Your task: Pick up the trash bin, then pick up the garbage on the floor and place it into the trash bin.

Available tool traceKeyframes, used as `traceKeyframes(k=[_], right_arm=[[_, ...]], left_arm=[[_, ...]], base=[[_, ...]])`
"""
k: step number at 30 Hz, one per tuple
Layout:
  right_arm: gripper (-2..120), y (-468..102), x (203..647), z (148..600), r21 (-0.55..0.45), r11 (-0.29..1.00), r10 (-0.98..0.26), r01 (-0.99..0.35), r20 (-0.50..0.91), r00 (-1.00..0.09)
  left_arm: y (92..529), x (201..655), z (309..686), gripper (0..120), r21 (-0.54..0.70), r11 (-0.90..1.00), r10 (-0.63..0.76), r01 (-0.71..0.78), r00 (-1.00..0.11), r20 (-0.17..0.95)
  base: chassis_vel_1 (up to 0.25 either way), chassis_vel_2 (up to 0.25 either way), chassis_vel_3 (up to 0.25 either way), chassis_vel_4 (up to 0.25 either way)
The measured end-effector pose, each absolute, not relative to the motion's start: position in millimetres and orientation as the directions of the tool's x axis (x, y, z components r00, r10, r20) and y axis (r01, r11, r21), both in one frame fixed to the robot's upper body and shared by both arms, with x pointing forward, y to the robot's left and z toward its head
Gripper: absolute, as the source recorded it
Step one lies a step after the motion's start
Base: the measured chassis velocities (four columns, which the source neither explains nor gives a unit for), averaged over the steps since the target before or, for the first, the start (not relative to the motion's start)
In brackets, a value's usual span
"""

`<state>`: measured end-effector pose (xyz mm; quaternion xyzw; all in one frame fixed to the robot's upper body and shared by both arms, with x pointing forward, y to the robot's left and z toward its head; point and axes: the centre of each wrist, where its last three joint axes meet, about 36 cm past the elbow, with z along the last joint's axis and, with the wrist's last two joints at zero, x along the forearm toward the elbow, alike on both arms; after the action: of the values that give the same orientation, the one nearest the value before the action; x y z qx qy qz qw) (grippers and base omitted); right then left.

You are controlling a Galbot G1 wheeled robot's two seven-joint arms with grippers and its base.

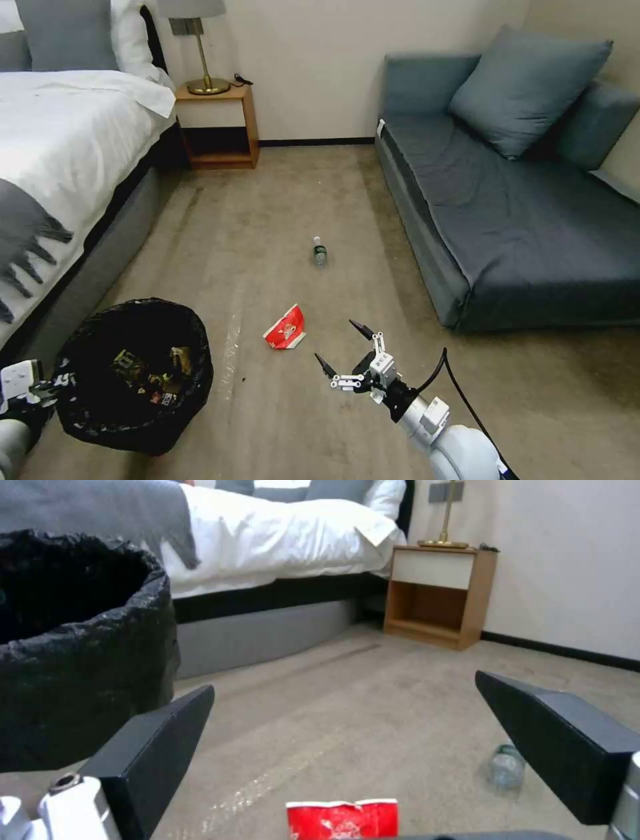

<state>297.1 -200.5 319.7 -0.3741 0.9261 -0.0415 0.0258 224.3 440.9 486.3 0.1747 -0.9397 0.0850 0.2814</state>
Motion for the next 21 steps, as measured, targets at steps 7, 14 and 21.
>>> traceKeyframes(k=[7, 14, 21], right_arm=[[100, -198.5, 298.6, 316.0, -0.115, 0.705, -0.706, -0.7, -0.014, -0.708], [100, -201.7, 301.6, 310.1, -0.128, 0.707, -0.701, -0.695, -0.002, -0.713], [100, -203.5, 304.1, 302.3, -0.139, 0.701, -0.705, -0.699, 0.014, -0.709]], left_arm=[[441.6, 225.7, 487.2, 3, -0.06, 0.925, -0.281, -0.374, -0.783, 0.555], [443.6, 226.4, 485.5, 3, -0.061, 0.924, -0.282, -0.378, -0.78, 0.558], [443.8, 226.6, 485.5, 3, -0.062, 0.924, -0.283, -0.378, -0.781, 0.557]], base=[[-0.084, 0.077, 0.088, -0.084], [-0.128, 0.123, 0.129, -0.119], [-0.136, 0.131, 0.129, -0.138]])
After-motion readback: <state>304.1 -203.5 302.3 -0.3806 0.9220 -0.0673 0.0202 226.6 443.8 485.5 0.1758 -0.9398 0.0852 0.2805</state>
